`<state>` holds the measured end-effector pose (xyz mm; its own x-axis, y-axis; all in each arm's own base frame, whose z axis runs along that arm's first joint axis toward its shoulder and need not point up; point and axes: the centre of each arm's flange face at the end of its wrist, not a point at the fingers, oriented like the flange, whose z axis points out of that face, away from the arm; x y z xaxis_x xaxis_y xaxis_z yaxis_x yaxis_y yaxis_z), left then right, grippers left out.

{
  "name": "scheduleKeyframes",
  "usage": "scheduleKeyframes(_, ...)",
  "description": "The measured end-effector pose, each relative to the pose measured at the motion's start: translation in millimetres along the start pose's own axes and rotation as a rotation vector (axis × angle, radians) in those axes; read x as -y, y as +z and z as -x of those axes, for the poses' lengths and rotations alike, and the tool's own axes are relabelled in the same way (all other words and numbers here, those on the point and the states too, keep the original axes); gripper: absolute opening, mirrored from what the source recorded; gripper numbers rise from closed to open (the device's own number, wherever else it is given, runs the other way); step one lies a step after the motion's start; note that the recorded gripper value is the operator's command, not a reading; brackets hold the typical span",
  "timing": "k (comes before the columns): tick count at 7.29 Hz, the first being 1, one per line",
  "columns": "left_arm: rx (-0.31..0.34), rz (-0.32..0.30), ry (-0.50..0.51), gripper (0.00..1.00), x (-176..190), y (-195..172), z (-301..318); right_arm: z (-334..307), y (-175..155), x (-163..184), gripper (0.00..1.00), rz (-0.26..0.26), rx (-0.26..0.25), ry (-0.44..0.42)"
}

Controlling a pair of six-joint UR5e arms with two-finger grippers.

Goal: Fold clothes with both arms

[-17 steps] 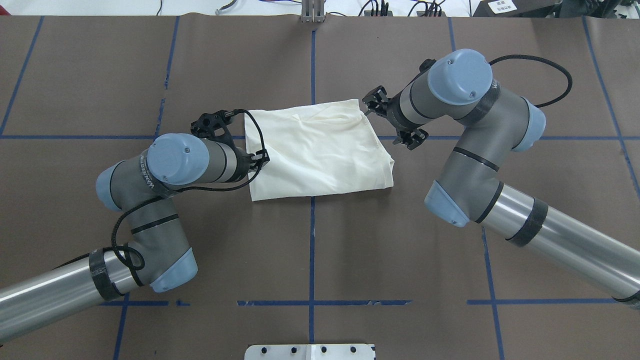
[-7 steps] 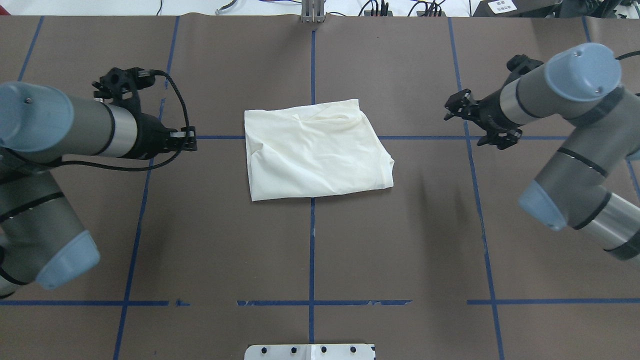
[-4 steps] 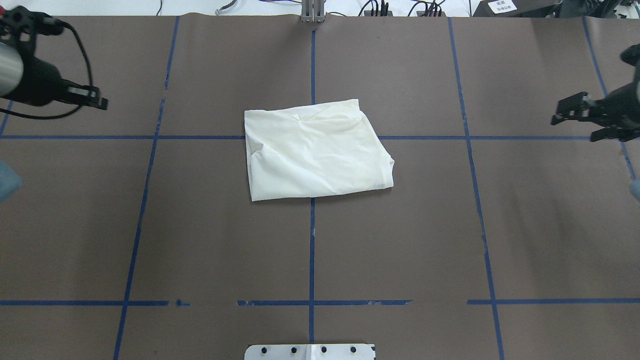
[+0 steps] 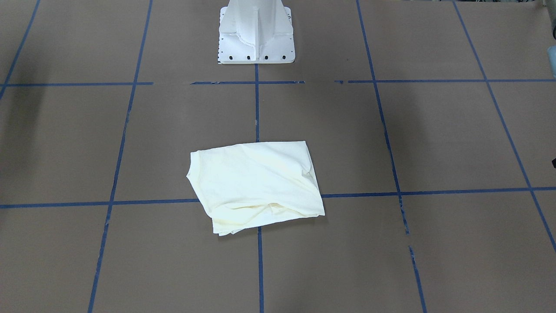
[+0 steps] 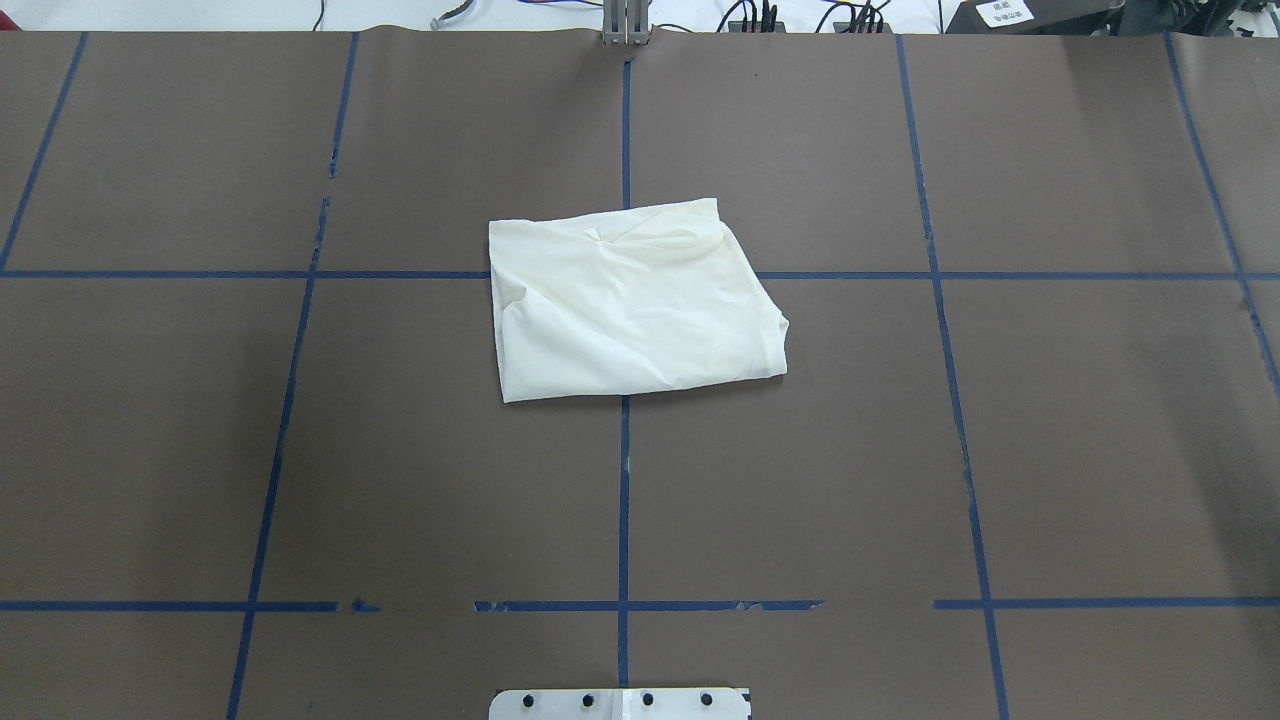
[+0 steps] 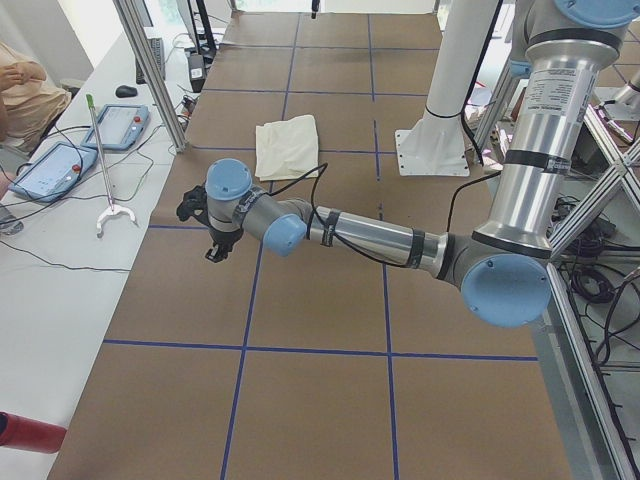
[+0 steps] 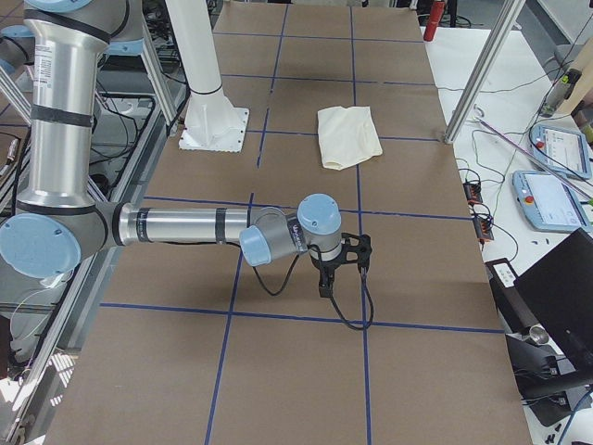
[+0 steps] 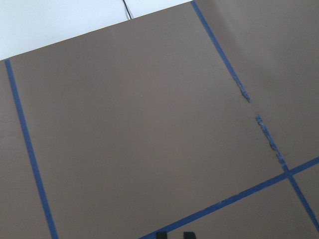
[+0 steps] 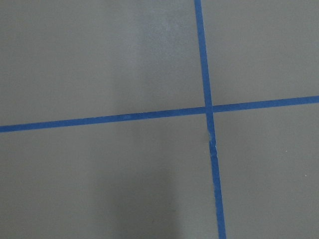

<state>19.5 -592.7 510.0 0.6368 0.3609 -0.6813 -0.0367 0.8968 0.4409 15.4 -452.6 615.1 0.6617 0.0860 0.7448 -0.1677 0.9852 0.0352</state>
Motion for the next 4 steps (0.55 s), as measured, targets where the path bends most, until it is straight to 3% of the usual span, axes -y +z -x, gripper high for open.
scheduleKeyframes(2,0.022,0.047,-0.054,1.0,-5,-7,9,-5,1,-2,1.0,0.031,0.0,-0.012)
scheduleKeyframes(4,0.033,0.108,-0.039,1.0,-27,-4,23,-7,13,-8,1.0,0.071,-0.012,-0.064)
